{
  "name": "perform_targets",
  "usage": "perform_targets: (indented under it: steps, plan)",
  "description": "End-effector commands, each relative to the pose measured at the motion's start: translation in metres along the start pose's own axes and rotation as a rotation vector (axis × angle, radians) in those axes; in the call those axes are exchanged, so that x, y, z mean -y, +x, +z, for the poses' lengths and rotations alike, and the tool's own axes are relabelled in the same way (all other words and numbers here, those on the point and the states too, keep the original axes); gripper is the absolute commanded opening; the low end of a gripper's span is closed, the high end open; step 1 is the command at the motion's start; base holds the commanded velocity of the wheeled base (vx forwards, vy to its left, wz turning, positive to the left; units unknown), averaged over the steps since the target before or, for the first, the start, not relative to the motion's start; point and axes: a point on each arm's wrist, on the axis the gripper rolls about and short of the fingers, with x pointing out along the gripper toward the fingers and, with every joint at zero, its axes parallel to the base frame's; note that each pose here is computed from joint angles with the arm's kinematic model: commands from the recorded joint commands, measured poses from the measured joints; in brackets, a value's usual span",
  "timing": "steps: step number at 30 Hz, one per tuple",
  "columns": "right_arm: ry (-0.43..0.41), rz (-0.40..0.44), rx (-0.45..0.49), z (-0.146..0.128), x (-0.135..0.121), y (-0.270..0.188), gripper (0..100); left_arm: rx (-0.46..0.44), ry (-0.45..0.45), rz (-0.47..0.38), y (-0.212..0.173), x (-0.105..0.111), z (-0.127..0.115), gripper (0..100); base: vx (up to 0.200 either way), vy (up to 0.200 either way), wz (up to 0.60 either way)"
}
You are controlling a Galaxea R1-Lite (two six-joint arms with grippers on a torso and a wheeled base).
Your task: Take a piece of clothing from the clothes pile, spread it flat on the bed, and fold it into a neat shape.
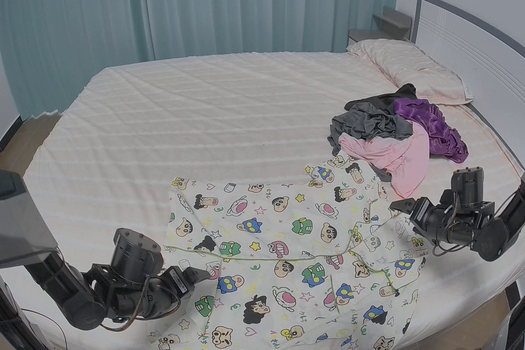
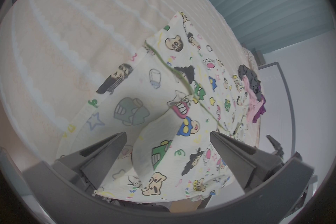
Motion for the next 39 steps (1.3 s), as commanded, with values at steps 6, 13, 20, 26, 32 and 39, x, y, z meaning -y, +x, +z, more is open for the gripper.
perform_targets:
  steps: [6,13,20,26,32,39]
  plan:
    - [-0.018,0.033,0.023,-0.026,-0.010,-0.033,100,-0.018,0.036,0.108,0.017,-0.011,-0.024,100,0.000,0.000,0.00]
    - [0.002,0.071,0.012,-0.027,-0.008,-0.048,100,-0.046,0.052,0.091,0.016,-0.008,-0.032,100,0.000,0.000,0.00]
    - [0.031,0.101,-0.028,-0.028,-0.003,-0.054,100,-0.053,0.067,0.078,0.015,-0.005,-0.037,100,0.000,0.000,0.00]
    - [0.028,0.104,-0.029,-0.028,-0.004,-0.054,100,0.090,0.091,0.101,0.015,-0.003,-0.037,100,0.000,0.000,0.00]
    - [0.029,0.102,-0.032,-0.029,-0.003,-0.054,100,0.128,0.117,0.084,0.017,-0.003,-0.045,100,0.000,0.000,0.00]
    - [0.028,0.097,-0.037,-0.030,-0.002,-0.053,100,0.144,0.096,0.025,0.010,0.001,-0.042,100,0.000,0.000,0.00]
